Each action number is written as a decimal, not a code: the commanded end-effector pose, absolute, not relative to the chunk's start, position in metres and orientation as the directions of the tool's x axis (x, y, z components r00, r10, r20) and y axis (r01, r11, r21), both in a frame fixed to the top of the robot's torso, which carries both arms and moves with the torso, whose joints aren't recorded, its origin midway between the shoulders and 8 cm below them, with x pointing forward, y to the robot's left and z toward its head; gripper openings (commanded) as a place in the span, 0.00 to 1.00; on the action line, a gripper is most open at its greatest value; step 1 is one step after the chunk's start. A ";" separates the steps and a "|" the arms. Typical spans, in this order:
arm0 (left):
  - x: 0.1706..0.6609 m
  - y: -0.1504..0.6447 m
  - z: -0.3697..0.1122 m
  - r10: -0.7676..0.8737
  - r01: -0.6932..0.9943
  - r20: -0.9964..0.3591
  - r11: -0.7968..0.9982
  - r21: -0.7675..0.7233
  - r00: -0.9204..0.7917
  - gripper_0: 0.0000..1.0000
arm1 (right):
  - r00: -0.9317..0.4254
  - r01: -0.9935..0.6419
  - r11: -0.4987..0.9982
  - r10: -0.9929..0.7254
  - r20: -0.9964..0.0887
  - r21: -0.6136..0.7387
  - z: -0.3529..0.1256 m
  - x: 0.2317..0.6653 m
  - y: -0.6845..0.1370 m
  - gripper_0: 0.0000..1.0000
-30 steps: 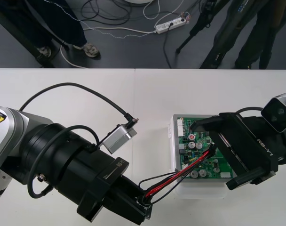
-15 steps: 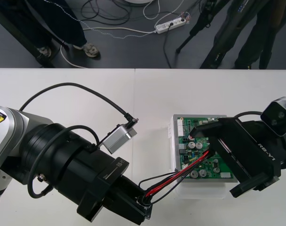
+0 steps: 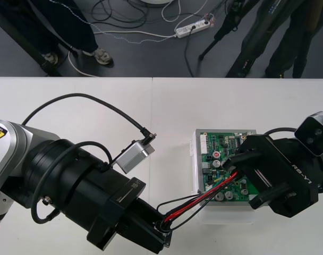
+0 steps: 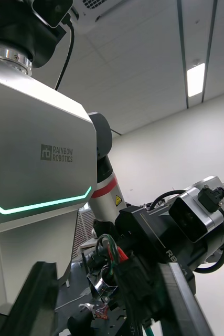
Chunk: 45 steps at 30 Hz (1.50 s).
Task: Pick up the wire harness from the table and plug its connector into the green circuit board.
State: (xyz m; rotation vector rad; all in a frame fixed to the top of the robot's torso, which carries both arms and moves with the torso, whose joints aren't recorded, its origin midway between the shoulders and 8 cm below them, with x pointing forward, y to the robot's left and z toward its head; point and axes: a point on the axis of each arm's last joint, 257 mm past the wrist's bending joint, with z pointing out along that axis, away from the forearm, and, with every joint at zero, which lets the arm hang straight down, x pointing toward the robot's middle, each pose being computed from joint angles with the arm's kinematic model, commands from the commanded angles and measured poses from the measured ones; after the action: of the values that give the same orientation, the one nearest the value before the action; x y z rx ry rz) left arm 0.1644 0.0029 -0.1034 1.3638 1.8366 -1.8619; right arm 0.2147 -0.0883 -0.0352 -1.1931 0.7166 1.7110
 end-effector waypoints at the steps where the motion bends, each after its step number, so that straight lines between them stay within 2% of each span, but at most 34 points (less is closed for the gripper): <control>1: 0.152 -0.001 -0.094 0.449 0.725 -0.764 -0.304 -0.618 -0.463 0.00 | -0.115 -0.897 -0.440 0.345 -0.932 -0.052 -0.034 0.204 -0.092 0.00; 25: 0.153 -0.001 -0.094 0.441 0.729 -0.771 -0.308 -0.611 -0.460 0.00 | -0.148 -0.899 -0.438 0.343 -0.928 -0.019 -0.032 0.209 -0.095 0.00; 26: 0.153 -0.002 -0.093 0.439 0.730 -0.772 -0.308 -0.610 -0.460 0.14 | -0.147 -0.900 -0.436 0.343 -0.928 -0.018 -0.032 0.209 -0.095 0.00; 27: 0.153 -0.002 -0.093 0.439 0.730 -0.772 -0.308 -0.610 -0.460 0.14 | -0.147 -0.900 -0.436 0.343 -0.928 -0.018 -0.032 0.209 -0.095 0.00; 28: 0.154 -0.002 -0.093 0.432 0.735 -0.778 -0.311 -0.603 -0.456 0.64 | -0.144 -0.900 -0.435 0.349 -0.926 -0.024 -0.030 0.210 -0.095 0.00; 29: 0.154 -0.002 -0.092 0.431 0.735 -0.779 -0.310 -0.602 -0.456 0.82 | -0.143 -0.900 -0.435 0.347 -0.927 -0.024 -0.031 0.210 -0.095 0.00; 30: 0.155 -0.003 -0.092 0.427 0.736 -0.780 -0.310 -0.602 -0.458 0.94 | -0.143 -0.901 -0.433 0.349 -0.926 -0.024 -0.030 0.210 -0.096 0.00; 31: 0.155 -0.003 -0.092 0.425 0.736 -0.779 -0.309 -0.603 -0.460 1.00 | -0.140 -0.902 -0.432 0.350 -0.926 -0.027 -0.030 0.210 -0.096 0.00; 45: 0.161 -0.003 -0.090 0.411 0.749 -0.788 -0.298 -0.592 -0.459 1.00 | -0.150 -0.901 -0.434 0.347 -0.926 -0.016 -0.029 0.211 -0.096 0.00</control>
State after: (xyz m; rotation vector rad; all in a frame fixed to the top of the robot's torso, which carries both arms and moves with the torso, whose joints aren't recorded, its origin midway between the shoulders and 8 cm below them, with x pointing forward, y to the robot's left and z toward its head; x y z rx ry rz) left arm 0.1639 0.0030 -0.1025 1.3744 1.8166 -1.8592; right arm 0.2150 -0.0899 -0.0318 -1.1777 0.7084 1.7197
